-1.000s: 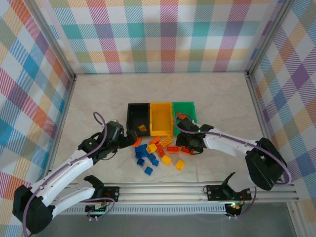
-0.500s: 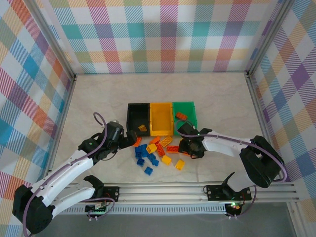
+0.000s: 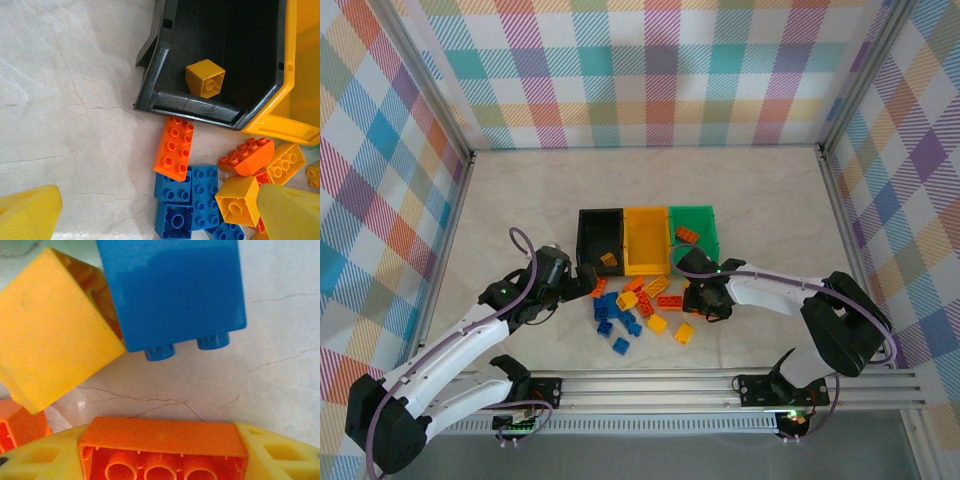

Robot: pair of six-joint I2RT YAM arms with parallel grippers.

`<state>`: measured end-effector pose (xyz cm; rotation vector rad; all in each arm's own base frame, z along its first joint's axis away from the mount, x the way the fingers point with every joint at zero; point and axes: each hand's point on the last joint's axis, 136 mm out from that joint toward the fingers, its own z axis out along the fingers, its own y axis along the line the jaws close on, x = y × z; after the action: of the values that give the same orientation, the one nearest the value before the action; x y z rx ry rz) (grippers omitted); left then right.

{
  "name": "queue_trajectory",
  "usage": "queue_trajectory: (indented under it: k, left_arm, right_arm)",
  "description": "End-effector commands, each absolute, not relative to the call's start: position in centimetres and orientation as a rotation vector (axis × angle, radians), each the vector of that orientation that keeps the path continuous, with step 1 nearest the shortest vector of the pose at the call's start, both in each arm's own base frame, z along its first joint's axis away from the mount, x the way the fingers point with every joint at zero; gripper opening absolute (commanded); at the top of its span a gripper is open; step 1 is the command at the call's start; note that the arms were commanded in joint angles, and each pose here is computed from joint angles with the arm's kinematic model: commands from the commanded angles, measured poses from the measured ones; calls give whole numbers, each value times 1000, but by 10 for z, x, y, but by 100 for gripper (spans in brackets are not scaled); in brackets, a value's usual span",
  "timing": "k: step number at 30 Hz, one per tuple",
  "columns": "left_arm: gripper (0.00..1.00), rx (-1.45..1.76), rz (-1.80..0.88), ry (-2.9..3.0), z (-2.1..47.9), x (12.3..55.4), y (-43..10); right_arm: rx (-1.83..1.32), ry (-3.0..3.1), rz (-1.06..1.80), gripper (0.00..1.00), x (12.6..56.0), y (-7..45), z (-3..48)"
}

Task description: Sort the legos into containers by color

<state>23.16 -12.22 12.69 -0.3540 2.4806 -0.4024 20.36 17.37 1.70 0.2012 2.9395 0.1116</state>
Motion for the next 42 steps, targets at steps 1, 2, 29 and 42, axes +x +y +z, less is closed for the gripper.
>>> queue_trajectory:
  k: [1, 2, 29, 42]
  left_arm:
    - [100, -363, -439, 2469, 131, 231, -126]
    - [100, -362, -438, 2471, 131, 231, -126]
    - [100, -345, -453, 2533, 124, 217, -126]
    - [92, 3, -513, 2659, 108, 177, -172]
  right_arm:
    - [156, 2961, 134, 54, 200, 174, 15]
    - [150, 2951, 143, 53, 200, 174, 20]
    - [153, 2630, 95, 71, 395, 192, 120]
    - [173, 2575, 348, 89, 366, 200, 148]
